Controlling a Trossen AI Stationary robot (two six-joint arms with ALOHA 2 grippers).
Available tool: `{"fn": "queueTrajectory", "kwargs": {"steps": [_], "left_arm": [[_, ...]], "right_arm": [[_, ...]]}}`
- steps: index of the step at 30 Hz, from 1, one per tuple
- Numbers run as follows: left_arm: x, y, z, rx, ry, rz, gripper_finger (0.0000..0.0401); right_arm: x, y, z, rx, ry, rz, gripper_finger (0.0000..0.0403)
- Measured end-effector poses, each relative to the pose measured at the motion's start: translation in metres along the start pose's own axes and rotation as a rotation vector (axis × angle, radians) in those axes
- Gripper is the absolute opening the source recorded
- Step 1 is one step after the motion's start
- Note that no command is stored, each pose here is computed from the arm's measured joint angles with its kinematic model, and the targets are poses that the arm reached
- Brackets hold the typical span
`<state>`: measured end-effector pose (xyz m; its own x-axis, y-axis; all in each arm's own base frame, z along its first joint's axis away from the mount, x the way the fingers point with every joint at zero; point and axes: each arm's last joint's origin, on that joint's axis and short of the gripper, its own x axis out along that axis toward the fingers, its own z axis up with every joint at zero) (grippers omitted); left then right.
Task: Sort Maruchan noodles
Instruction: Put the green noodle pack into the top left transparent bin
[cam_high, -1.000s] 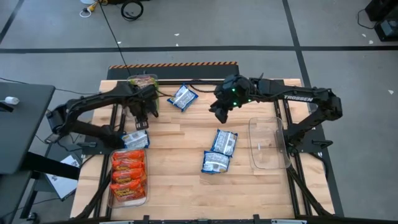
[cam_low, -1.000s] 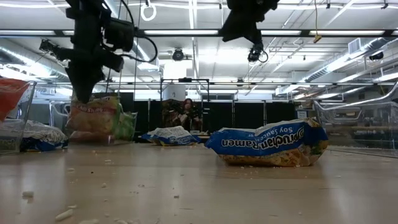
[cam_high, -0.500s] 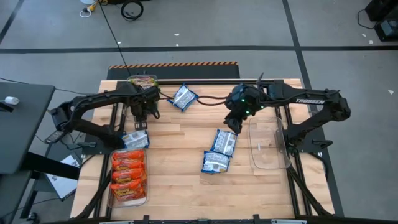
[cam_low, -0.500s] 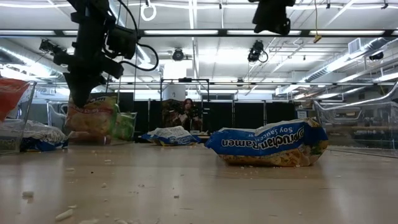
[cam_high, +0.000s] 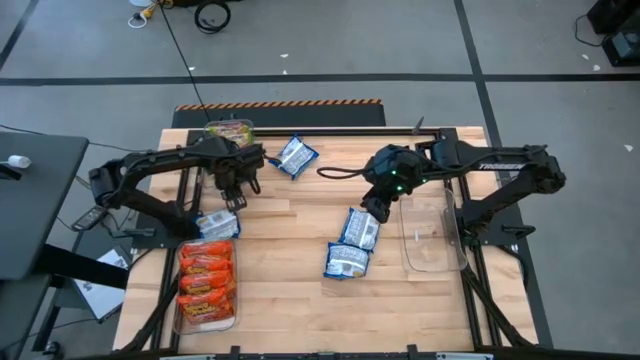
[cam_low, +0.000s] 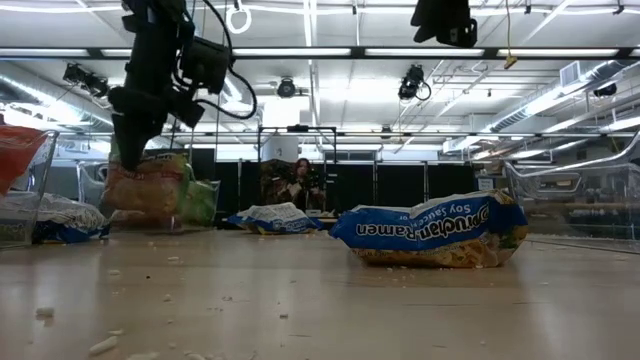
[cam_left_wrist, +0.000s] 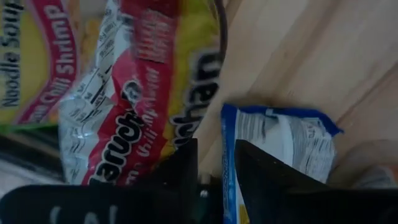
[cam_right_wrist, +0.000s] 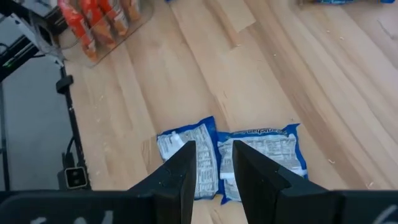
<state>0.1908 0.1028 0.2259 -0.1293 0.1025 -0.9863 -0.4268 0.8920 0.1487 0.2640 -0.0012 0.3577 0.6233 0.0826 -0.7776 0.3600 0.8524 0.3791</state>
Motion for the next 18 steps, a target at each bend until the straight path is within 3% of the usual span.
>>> {"fn": "queueTrajectory", "kwargs": {"steps": [11,18], "left_arm": [[-0.007,-0.006,0.010,0.048,-0.109,0.028,0.0106],[-0.017,-0.003,0.012,0.164,-0.123,0.093,0.0105]], "right_arm": [[0.006,0.008,0.007,0.057,-0.075,0.027,0.0110],[0.009,0.013,0.006,0.043,-0.073,0.039,0.0110]]}}
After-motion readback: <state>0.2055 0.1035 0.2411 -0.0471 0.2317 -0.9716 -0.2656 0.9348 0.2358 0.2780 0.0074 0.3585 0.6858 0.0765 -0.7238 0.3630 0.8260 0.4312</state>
